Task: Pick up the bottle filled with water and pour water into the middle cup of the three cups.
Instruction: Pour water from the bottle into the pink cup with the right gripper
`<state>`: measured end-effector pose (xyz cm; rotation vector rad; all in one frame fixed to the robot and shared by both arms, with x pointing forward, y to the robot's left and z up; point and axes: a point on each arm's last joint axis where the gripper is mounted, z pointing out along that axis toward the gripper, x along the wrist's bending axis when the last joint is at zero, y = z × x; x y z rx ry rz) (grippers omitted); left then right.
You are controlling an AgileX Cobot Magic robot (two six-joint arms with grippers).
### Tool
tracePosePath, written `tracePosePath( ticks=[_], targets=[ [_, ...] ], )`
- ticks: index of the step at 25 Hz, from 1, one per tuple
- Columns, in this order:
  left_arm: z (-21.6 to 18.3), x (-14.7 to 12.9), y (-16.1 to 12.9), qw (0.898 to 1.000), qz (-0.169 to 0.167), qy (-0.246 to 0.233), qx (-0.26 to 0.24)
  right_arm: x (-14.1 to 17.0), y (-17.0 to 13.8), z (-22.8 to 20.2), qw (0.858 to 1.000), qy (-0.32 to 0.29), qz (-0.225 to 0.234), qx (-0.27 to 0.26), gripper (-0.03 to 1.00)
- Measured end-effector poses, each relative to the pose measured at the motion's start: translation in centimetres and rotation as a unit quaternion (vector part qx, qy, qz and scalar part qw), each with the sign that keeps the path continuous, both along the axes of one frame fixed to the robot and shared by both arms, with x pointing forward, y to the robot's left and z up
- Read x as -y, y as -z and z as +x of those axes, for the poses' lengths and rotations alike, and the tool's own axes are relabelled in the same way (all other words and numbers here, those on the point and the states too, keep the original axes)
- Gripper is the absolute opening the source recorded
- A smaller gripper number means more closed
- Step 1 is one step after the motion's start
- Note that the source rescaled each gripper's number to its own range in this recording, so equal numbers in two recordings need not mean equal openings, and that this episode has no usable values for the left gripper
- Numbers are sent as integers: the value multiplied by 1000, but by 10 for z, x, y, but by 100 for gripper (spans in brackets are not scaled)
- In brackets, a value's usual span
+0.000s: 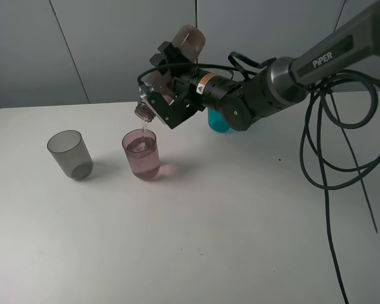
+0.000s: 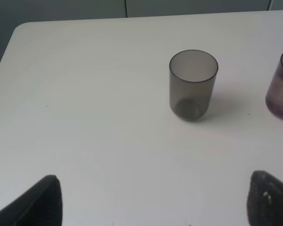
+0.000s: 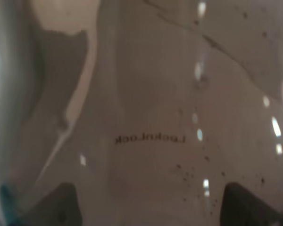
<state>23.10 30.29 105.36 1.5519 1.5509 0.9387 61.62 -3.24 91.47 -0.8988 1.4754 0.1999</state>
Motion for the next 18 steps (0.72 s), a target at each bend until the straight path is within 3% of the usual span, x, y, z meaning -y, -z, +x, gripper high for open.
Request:
tracePosePath(
  ticks=[11,18],
  targets=[
    [0,0,0,1000,0,0,0,-7,-1,-5,999,-40,-19,25,0],
    [0,0,0,1000,0,0,0,-8,-1,-6,999,-41,-6,15,0]
  ],
)
